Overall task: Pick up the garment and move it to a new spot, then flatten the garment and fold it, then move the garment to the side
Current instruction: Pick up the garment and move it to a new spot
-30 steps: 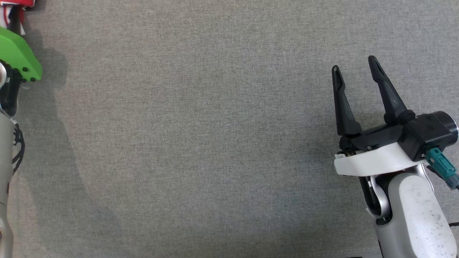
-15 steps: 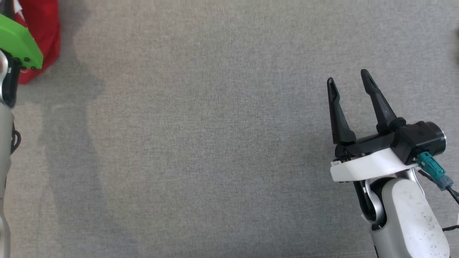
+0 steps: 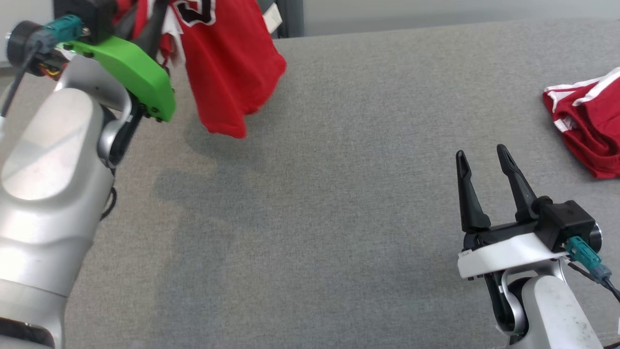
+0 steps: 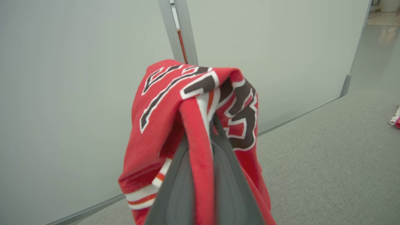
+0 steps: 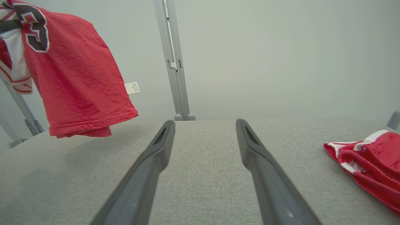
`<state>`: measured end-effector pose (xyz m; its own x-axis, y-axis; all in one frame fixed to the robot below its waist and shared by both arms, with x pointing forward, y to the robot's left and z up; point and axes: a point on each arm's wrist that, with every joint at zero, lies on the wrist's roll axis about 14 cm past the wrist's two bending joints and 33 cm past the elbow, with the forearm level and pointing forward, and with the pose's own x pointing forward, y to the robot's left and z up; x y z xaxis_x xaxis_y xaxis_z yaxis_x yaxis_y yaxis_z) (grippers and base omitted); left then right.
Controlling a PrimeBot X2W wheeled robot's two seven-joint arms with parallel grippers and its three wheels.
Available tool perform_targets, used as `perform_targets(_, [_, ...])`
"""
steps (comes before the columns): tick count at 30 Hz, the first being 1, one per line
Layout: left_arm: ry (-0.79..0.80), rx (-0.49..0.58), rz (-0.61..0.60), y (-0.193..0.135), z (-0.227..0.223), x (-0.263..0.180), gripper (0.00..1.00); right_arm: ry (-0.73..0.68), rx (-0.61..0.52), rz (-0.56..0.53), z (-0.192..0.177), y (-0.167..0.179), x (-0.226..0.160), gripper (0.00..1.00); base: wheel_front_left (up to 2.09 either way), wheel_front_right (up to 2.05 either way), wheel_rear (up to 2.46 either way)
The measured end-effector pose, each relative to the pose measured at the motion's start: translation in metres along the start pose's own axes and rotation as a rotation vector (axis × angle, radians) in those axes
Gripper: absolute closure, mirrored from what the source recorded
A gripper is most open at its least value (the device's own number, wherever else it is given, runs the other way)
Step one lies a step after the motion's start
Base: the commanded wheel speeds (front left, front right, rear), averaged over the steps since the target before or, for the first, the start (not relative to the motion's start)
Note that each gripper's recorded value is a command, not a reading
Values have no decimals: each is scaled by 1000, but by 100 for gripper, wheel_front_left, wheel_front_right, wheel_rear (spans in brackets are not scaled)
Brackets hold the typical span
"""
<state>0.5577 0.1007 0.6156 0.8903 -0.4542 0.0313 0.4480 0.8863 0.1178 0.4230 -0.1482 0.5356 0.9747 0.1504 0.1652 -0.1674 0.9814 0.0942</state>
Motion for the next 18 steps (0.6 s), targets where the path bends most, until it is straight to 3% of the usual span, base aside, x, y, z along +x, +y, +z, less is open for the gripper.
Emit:
perform_targets(4, [-71, -63, -120, -57, 23, -1, 100, -24, -3, -33, 13, -9, -16, 0, 0, 0, 0])
perform_targets(12, [-130, -228, -398, -198, 22, -12, 100, -37, -1, -112, 21, -31, -40, 0, 0, 0, 0])
perform_targets(15, [-115, -287, -433, -222, 12, -12, 100, -30, -1, -136, 18, -39, -43, 0, 0, 0, 0])
perform_targets(18, [-54, -307, -408, -223, -16, -7, 100, -17, 4, -155, 13, -45, -44, 0, 0, 0, 0])
